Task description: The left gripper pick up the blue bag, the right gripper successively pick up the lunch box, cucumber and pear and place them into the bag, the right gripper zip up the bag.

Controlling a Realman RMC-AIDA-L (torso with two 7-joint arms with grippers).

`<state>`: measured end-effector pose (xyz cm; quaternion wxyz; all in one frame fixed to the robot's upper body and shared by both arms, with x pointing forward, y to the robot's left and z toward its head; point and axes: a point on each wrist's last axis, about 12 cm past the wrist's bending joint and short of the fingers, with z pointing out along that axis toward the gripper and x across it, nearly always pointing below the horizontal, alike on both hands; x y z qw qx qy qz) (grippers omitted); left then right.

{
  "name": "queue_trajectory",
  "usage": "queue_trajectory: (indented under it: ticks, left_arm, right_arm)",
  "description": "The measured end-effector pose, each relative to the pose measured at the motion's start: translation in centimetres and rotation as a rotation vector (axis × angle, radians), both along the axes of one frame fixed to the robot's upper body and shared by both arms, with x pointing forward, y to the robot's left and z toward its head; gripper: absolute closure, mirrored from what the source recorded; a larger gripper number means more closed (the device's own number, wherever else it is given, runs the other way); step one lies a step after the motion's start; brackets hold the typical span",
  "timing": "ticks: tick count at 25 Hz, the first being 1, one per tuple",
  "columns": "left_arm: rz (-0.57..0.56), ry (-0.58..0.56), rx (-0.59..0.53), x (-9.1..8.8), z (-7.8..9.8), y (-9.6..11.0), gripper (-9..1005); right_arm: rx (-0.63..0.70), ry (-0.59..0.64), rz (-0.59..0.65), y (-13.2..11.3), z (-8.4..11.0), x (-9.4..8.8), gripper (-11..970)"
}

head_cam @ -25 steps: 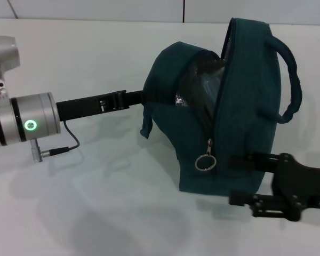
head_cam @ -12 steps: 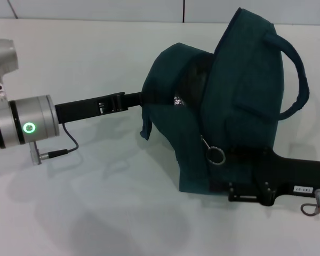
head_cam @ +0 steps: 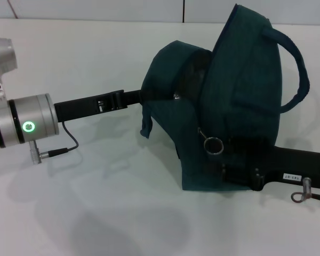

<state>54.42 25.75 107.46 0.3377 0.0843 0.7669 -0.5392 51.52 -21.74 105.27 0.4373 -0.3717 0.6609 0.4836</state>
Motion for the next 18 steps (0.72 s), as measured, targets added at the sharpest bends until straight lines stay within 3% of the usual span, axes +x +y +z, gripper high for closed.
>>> queue_trajectory:
  ticks: [4,9,18]
  left_arm:
    - [0.000,0.000,0.000,0.00,0.00,0.00,940]
    - [0.002,-0.003,0.000,0.02,0.01,0.01,940]
    - [0.001,-0.009,0.003,0.03,0.01,0.01,940]
  right_arm:
    - [-0.009,-0.003,-0.028,-0.09,-0.10,0.32,281]
    - [-0.004,-0.002,-0.060,-0.35,-0.23,0.35,522]
    - [0.012,0.003,-0.086,-0.77,-0.39,0.04,870]
